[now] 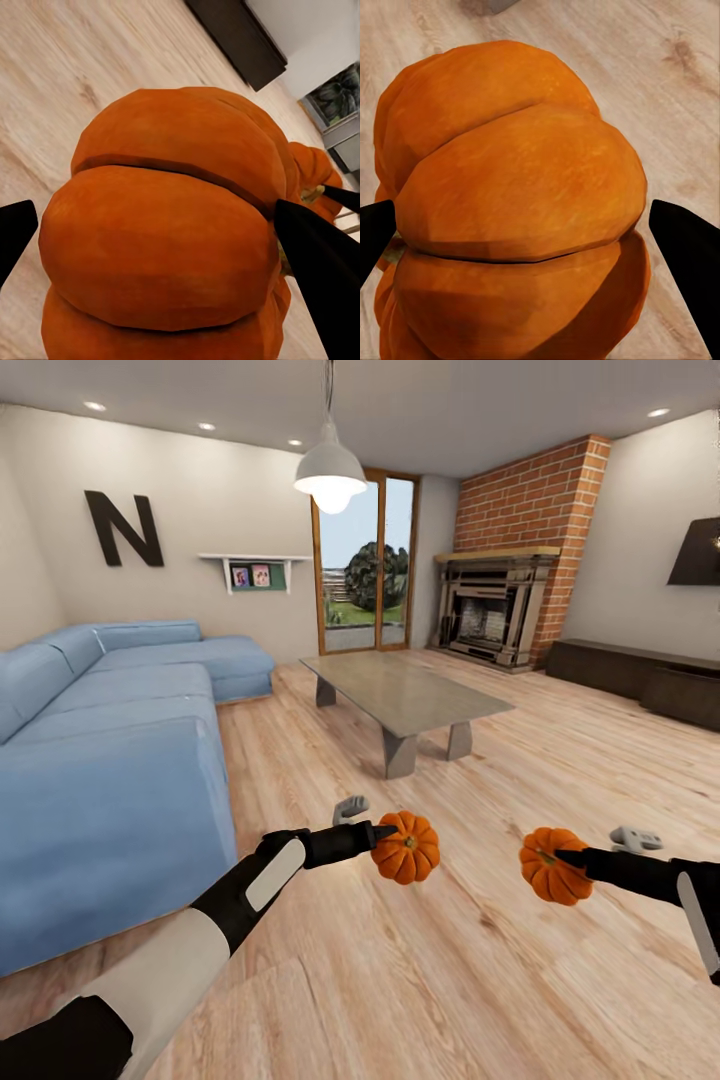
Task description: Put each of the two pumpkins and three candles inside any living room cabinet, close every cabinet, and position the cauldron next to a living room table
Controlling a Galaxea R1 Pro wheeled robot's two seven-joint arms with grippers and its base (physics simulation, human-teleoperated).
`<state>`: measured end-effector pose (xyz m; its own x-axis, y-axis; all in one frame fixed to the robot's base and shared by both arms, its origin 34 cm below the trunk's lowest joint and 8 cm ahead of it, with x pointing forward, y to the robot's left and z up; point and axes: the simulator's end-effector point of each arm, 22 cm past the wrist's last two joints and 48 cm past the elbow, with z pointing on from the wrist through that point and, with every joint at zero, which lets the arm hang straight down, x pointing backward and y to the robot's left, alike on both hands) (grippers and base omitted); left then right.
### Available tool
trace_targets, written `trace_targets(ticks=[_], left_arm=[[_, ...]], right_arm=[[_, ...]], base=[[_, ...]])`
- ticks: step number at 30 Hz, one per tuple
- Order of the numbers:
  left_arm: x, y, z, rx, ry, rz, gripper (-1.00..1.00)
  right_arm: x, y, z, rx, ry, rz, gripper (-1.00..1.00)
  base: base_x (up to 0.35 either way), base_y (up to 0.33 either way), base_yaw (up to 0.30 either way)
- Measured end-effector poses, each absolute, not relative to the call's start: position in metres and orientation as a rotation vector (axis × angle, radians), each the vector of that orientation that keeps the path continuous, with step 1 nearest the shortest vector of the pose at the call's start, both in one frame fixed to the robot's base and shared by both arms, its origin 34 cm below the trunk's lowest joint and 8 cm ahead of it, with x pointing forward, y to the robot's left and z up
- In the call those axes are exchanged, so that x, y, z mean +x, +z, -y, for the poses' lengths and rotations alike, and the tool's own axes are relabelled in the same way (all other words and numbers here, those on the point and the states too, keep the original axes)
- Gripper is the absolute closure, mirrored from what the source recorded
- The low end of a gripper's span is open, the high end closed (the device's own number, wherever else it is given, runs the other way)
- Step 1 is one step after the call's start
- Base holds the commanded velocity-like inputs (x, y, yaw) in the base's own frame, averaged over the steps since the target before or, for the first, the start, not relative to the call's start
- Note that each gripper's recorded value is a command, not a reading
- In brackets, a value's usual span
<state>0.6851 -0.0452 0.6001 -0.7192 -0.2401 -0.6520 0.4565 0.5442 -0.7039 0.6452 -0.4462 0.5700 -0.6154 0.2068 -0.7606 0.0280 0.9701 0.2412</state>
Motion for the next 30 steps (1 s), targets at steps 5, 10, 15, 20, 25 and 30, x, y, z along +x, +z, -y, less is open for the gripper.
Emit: trace_targets(ticks=[5, 10, 15, 20, 25, 30], left_arm=[[0.684, 0.608, 0.045, 0.182, -1.208, -2.037, 1.0], [0.682, 0.616, 0.045, 0.189, -1.204, -2.027, 1.0], [0.68, 0.625, 0.046, 0.197, -1.202, -2.015, 1.0], [0.679, 0.633, 0.045, 0.202, -1.197, -2.005, 1.0], [0.678, 0.641, 0.044, 0.206, -1.193, -1.993, 1.0], [0.682, 0.647, 0.044, 0.203, -1.194, -1.998, 1.0]], right_arm=[[0.645, 0.574, 0.442, 0.161, 0.256, -2.214, 1.0], [0.643, 0.571, 0.443, 0.168, 0.257, -2.223, 1.0], [0.644, 0.578, 0.438, 0.161, 0.266, -2.202, 1.0], [0.643, 0.585, 0.437, 0.157, 0.266, -2.187, 1.0], [0.642, 0.593, 0.437, 0.155, 0.265, -2.176, 1.0], [0.645, 0.599, 0.438, 0.155, 0.263, -2.181, 1.0]], base=[[0.0, 0.0, 0.0], [0.0, 0.0, 0.0], [0.0, 0.0, 0.0], [0.0, 0.0, 0.0], [0.0, 0.0, 0.0], [0.0, 0.0, 0.0]])
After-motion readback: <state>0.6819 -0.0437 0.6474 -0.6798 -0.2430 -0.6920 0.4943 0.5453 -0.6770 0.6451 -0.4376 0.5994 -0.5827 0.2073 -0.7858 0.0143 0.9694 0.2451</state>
